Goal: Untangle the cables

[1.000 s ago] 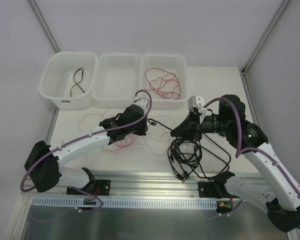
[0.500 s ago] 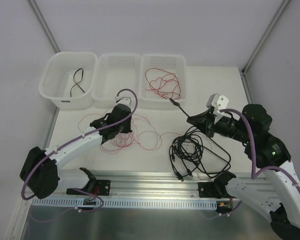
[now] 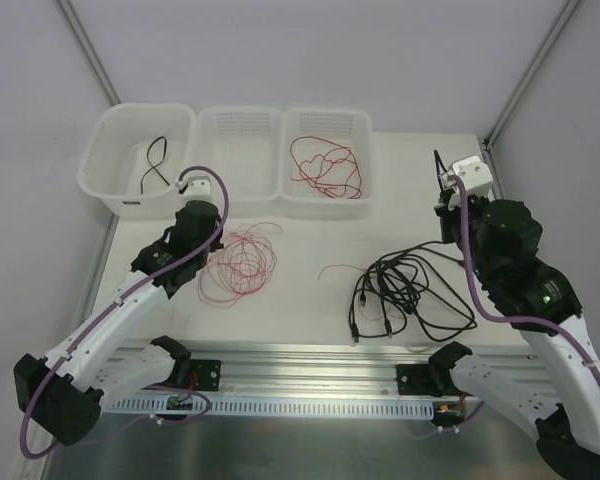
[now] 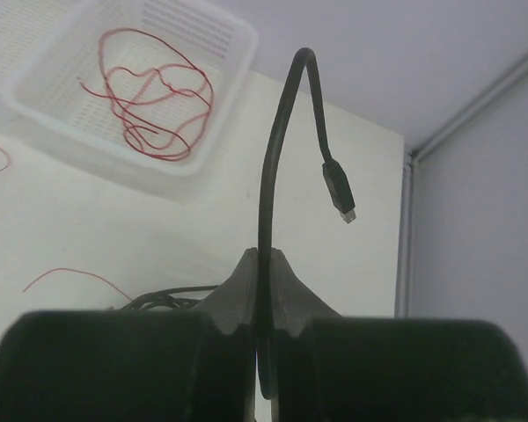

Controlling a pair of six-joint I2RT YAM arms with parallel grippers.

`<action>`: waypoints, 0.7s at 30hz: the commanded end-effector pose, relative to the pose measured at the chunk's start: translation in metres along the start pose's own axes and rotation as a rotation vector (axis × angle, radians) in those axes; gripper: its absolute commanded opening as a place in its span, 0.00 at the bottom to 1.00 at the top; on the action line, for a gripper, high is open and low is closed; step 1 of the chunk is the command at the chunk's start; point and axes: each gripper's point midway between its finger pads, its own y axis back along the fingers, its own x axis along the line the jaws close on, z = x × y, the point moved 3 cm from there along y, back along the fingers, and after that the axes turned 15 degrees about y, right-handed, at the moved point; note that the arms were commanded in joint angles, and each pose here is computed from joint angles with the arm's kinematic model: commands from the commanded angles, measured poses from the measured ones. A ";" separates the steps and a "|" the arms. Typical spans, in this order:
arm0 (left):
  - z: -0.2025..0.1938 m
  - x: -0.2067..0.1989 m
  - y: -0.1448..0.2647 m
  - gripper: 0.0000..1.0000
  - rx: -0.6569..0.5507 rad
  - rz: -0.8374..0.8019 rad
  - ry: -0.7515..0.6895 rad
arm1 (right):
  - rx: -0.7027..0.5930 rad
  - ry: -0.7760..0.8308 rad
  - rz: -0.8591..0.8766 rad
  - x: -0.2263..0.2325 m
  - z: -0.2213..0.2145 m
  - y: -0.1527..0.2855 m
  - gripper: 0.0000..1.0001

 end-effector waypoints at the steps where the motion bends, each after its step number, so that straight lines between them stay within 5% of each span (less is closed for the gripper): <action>1: -0.037 0.007 -0.010 0.12 0.133 0.028 -0.026 | 0.223 -0.003 -0.158 -0.013 -0.035 -0.023 0.01; 7: -0.076 -0.002 -0.025 0.27 0.293 0.019 -0.012 | 0.440 -0.139 -0.128 0.017 -0.095 -0.060 0.01; 10: -0.077 -0.003 -0.023 0.51 0.300 0.009 0.016 | 0.493 -0.209 -0.080 0.032 -0.112 -0.071 0.03; 12: -0.073 -0.003 -0.018 0.77 0.279 -0.001 0.052 | 0.541 -0.226 -0.025 0.047 -0.126 -0.080 0.08; 15: -0.069 0.000 -0.012 0.99 0.247 -0.005 0.098 | 0.599 -0.261 0.047 0.070 -0.144 -0.089 0.20; 21: -0.095 0.008 -0.009 0.99 0.301 0.006 0.164 | 0.640 -0.341 0.156 0.103 -0.161 -0.099 0.56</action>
